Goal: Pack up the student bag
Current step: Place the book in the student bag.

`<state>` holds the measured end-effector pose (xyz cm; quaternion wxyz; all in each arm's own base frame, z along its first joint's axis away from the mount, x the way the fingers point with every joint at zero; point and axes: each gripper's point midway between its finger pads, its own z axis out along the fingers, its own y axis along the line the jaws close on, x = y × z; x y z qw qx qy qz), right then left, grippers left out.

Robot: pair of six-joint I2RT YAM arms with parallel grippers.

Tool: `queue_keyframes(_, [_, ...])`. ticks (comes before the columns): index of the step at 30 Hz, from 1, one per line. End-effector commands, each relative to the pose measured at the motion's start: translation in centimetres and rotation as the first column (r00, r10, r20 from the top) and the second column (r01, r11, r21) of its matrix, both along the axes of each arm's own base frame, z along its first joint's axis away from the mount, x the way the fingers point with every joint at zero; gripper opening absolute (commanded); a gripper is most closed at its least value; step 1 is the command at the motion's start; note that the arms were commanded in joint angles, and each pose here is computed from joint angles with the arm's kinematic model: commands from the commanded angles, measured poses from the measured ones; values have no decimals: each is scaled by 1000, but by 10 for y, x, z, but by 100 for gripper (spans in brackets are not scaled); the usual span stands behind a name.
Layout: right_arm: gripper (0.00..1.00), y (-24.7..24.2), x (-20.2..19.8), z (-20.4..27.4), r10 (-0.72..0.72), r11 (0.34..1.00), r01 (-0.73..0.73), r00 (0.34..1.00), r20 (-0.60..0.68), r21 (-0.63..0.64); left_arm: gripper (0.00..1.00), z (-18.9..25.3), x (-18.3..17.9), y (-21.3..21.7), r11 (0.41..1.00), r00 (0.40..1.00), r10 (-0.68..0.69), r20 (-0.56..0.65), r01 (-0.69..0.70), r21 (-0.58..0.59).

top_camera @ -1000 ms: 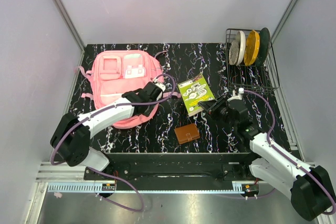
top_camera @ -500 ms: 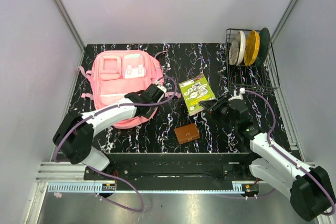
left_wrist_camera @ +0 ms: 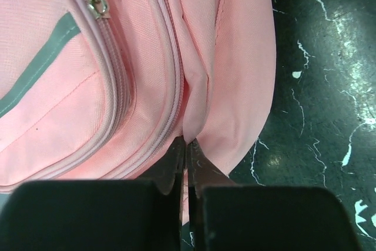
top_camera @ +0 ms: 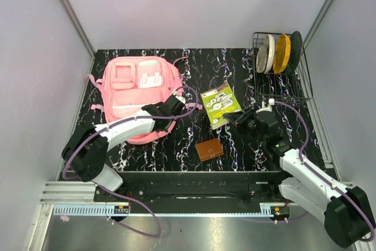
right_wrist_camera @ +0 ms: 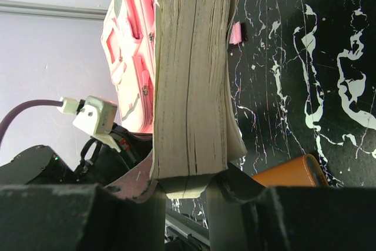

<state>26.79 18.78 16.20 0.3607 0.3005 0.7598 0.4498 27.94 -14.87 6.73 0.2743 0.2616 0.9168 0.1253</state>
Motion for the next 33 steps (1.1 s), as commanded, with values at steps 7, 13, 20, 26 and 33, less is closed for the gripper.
queue_keyframes(7, [0,4,3,45,23,997,-32,991,135,67,0,136,22,-43,943,965,-2,264,89,-320])
queue_keyframes(13, [0,8,-12,50,102,994,-105,986,136,13,0,206,25,-85,857,949,-21,315,179,-483])
queue_keyframes(20, [0,28,-49,83,295,948,-311,941,168,73,0,249,39,-110,819,943,3,334,190,-542])
queue_keyframes(26, [0,34,-78,103,394,902,-414,905,158,123,0,254,54,-122,816,944,53,326,148,-559])
queue_keyframes(33, [0,15,-101,119,362,921,-380,915,176,80,0,260,59,-121,822,937,76,340,134,-554])
